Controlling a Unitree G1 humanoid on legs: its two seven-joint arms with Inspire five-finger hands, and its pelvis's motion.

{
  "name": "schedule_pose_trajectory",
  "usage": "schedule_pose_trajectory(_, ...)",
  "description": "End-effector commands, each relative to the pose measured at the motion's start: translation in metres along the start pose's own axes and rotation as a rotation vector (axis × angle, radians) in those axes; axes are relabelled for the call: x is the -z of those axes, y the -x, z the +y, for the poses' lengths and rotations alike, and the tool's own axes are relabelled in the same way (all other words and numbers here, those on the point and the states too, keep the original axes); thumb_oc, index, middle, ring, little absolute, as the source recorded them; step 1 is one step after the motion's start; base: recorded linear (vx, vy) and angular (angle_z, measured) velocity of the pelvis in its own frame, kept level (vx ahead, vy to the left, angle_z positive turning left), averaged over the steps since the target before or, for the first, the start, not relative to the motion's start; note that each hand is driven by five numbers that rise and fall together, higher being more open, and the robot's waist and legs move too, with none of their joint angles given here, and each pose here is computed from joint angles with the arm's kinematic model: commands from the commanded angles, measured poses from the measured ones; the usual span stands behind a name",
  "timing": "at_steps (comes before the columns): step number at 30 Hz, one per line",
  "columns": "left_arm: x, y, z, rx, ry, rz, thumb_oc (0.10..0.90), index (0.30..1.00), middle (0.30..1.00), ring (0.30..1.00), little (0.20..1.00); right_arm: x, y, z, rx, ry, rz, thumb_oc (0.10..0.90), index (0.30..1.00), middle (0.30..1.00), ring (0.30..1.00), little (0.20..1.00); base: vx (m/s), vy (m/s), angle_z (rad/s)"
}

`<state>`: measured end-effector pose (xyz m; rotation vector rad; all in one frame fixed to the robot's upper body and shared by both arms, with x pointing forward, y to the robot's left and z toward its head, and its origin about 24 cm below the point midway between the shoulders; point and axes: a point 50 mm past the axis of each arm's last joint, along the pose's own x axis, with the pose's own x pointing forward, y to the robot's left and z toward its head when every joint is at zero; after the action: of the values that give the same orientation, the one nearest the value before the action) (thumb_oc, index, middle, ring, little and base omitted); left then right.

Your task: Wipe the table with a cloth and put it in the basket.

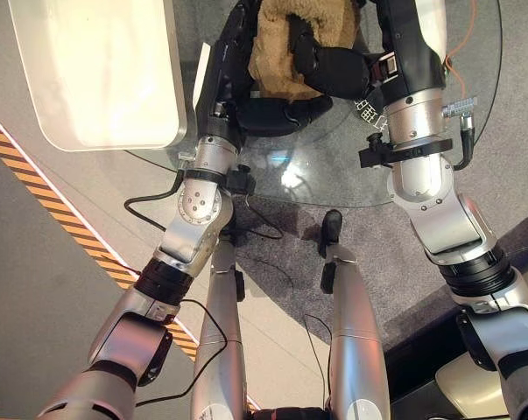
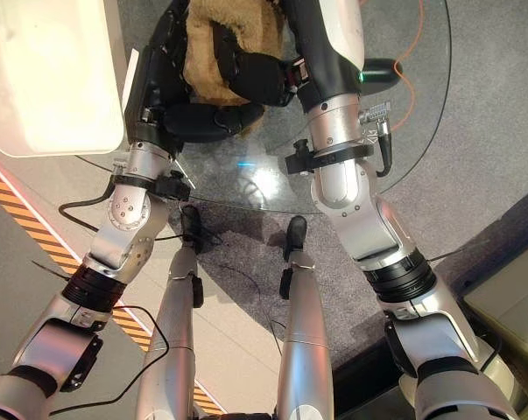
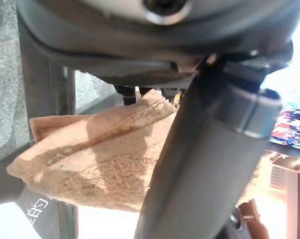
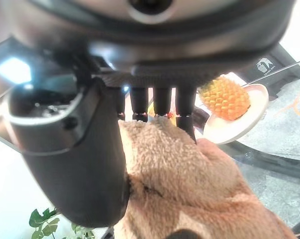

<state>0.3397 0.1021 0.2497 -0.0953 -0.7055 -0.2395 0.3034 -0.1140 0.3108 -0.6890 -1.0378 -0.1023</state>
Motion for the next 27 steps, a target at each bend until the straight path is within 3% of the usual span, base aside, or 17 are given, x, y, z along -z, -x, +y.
schedule_pose_trajectory(1,-0.046,-0.022,-0.022,0.076,-0.006,-0.231,0.800,0.900,0.900,0.900,0.900,-0.103,-0.027,-0.044,0.221,-0.150,-0.522,0.100,0.300,0.300,0.300,0.200,0.00,0.000,0.00)
schedule_pose_trajectory(16,-0.036,-0.028,-0.006,-0.001,-0.052,-0.202,0.800,0.900,0.900,0.900,0.900,-0.105,-0.029,-0.054,0.263,-0.144,-0.567,0.100,0.300,0.300,0.300,0.200,0.00,0.001,0.00)
schedule_pose_trajectory(27,-0.038,-0.030,-0.002,-0.029,-0.055,-0.231,0.800,0.900,0.900,0.900,0.900,-0.100,-0.026,-0.050,0.182,-0.189,-0.556,0.100,0.300,0.300,0.300,0.200,0.00,0.000,0.00)
